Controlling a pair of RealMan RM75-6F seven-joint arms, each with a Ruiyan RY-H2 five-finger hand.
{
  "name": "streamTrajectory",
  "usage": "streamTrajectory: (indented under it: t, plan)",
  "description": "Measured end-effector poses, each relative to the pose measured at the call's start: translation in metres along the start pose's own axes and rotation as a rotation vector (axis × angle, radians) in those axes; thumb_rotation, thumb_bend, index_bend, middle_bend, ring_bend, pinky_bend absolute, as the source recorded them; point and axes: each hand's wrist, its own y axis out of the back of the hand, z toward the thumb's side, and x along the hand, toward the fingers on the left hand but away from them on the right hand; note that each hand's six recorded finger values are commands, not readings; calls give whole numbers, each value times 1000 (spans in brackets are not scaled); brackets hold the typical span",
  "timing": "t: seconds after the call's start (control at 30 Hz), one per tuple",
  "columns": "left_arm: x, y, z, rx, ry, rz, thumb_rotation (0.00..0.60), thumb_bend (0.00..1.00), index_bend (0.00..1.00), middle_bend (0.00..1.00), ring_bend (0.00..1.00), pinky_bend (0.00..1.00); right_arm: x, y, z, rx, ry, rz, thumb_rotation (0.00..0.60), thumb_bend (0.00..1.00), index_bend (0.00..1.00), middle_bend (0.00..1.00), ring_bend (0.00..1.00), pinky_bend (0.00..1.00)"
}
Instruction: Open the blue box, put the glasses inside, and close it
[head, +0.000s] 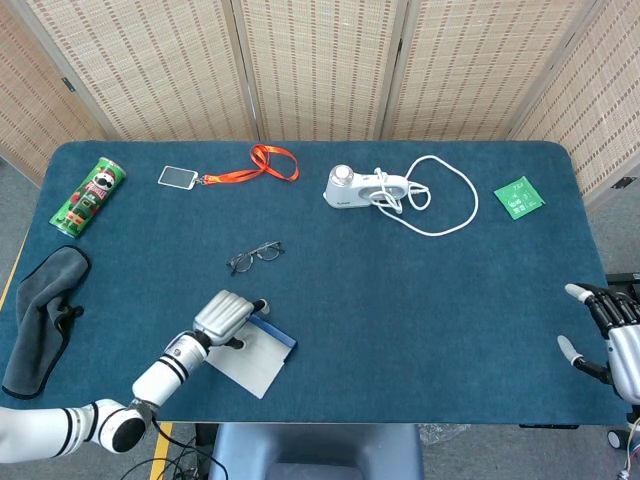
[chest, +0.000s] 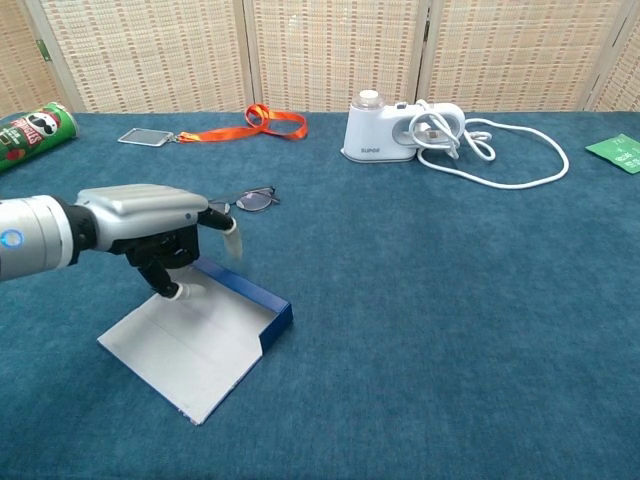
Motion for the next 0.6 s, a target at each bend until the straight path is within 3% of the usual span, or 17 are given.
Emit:
streamTrajectory:
  t: [0.27,0.6]
  plan:
    - [25,-5,8,25,3,18,600,374,364,921,860,905,1,2,-2,4,-8,-2,600,279,189,216,242,218]
    - [53,13,-15,3,131,93,600,373,380,921,861,905,1,2,-4,6,-16,-4,600,279,189,216,243,218]
